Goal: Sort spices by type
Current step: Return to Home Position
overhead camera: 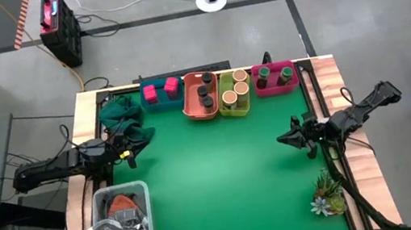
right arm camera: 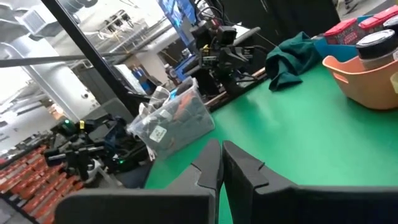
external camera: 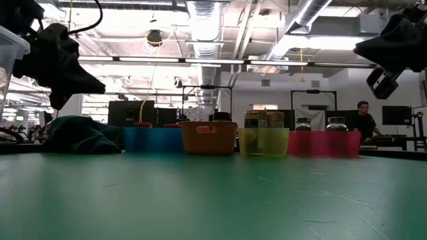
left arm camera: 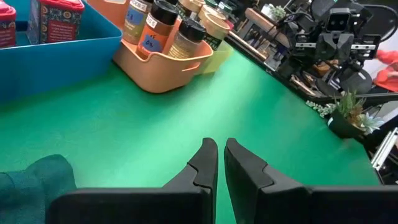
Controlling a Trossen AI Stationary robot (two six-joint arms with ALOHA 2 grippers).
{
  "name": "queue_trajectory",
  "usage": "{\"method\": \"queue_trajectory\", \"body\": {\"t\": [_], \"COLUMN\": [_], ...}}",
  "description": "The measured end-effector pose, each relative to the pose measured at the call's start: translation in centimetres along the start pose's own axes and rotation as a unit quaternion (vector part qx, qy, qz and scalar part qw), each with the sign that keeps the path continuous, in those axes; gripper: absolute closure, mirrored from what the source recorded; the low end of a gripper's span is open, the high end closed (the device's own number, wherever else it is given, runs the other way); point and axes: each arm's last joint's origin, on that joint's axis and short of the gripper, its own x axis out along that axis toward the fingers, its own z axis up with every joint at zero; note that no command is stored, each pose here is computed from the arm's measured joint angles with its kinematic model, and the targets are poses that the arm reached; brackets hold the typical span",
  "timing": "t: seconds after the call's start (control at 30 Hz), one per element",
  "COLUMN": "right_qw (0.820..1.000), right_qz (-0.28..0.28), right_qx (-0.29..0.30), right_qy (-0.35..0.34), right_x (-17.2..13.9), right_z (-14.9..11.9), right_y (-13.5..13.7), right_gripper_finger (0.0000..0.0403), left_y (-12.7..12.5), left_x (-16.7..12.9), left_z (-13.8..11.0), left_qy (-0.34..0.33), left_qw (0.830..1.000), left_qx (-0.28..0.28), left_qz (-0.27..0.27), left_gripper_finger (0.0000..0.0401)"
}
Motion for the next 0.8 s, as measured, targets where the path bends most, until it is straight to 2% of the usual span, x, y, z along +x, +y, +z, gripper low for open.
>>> {"method": "queue_trajectory", "body": {"t": [0.8], "right_qw": [1.000], "right_qz": [-0.001], "right_qx": [-0.002], "right_qy": [0.001], "right_x": [0.00], "right_z": [-0.02], "right_y": [-0.01], "right_gripper_finger": [0.0359], "left_y": [0.06], "left_x": [0.03], "left_z": [-0.10], "left_qy": [0.003], "left_qw": [1.000], "left_qx": [0.001], "left_qz": [0.002], "left_gripper_finger": [0.0381]}}
